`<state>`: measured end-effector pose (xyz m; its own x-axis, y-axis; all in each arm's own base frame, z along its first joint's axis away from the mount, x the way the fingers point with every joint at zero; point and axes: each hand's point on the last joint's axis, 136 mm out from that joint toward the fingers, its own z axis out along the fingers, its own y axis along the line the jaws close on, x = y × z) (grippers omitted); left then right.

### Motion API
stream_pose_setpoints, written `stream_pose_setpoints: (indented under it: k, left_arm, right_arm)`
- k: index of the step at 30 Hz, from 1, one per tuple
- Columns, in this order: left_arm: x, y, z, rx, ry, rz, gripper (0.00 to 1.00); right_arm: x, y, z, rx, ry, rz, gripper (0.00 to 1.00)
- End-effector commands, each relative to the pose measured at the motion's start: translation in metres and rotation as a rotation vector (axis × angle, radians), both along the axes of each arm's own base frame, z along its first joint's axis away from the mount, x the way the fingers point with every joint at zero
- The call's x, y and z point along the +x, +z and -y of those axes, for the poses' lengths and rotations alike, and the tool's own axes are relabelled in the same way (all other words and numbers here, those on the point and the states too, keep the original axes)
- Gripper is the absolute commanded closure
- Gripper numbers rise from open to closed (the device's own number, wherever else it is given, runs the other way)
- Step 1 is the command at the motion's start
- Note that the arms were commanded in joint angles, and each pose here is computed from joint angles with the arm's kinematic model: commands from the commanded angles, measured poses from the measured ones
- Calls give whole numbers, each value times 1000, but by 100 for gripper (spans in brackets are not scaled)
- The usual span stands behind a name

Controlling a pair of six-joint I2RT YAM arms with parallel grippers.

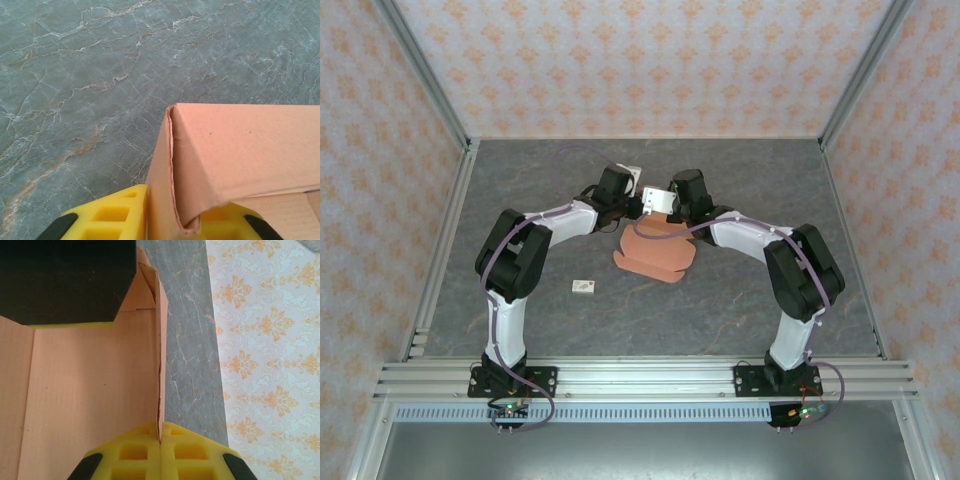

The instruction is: Fold the paper box

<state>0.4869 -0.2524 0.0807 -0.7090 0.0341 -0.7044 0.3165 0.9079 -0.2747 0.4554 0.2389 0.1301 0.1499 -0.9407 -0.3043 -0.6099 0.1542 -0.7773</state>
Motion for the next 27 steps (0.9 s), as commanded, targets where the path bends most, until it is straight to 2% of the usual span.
stream_pose_setpoints:
  k: [1, 6, 12, 17, 23, 27]
  left_arm:
    - [9, 2, -7, 25, 33, 16, 85]
    - [10, 7, -12, 53, 55, 25, 92]
    - [10, 11, -23, 158, 108, 44, 92]
    - [9, 13, -37, 236, 208, 66, 92]
    - [13, 13, -46, 248, 289, 71, 91]
    - [14, 14, -41, 218, 273, 82, 92]
  right_arm:
    - [2, 17, 1, 19, -10, 25, 100]
    - [3, 19, 0, 25, -11, 27, 100]
    - [2, 25, -1, 37, -9, 33, 100]
    - [-4, 30, -4, 63, 7, 15, 100]
    - [-8, 30, -6, 82, 16, 0, 100]
    - [-8, 30, -6, 83, 14, 1, 100]
